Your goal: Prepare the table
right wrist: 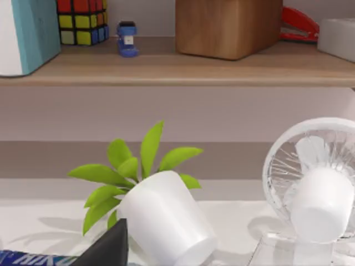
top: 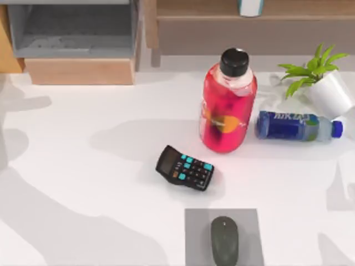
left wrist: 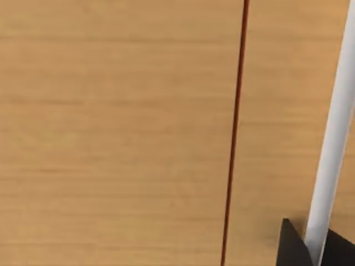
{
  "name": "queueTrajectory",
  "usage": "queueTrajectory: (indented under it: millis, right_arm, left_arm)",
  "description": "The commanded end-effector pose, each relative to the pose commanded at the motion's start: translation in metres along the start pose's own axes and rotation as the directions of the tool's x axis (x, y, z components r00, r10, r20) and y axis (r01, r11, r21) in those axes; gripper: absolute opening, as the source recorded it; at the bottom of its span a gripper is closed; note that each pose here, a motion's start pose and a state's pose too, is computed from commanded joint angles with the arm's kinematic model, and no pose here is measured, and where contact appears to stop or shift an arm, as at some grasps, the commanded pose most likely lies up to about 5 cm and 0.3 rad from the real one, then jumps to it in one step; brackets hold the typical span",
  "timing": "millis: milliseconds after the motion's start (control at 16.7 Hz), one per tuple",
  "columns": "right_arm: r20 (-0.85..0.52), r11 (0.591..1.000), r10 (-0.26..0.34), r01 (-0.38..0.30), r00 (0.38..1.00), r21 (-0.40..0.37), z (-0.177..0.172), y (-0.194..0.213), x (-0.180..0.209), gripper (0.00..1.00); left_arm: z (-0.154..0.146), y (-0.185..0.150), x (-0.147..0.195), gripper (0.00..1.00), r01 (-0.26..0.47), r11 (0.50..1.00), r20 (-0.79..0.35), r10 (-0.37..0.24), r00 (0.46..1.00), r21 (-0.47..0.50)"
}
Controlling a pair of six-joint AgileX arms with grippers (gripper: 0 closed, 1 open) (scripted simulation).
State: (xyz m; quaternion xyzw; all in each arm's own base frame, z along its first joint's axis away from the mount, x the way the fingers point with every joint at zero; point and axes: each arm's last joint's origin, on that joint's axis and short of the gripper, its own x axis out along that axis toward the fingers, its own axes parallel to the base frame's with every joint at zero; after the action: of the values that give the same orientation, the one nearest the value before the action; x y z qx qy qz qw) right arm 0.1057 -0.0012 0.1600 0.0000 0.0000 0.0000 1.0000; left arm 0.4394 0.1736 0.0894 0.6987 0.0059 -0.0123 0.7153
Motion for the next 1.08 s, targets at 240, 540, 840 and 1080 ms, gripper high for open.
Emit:
queueTrajectory:
  millis: [240,540,840,1080]
  right_arm:
    - [0.000,1.000,0.000,0.000,1.000,0.000,0.0000,0.0000,0.0000,1.00]
    - [0.000,1.000,0.000,0.000,1.000,0.000,0.0000,0.0000,0.0000,1.00]
    - [0.000,1.000,0.000,0.000,1.000,0.000,0.0000,0.0000,0.0000,1.00]
    - [0.000,1.000,0.000,0.000,1.000,0.000,0.0000,0.0000,0.0000,1.00]
  left_arm:
    - [0.0000,0.0000,0.0000,0.08,0.000,1.000,0.000,0.000,1.000,0.000]
    - [0.0000,0.0000,0.0000,0.45,0.000,1.000,0.000,0.000,1.000,0.000]
    - [0.0000,0.0000,0.0000,0.83,0.000,1.000,0.000,0.000,1.000,0.000]
    - [0.0000,0.0000,0.0000,1.00,0.000,1.000,0.000,0.000,1.000,0.000]
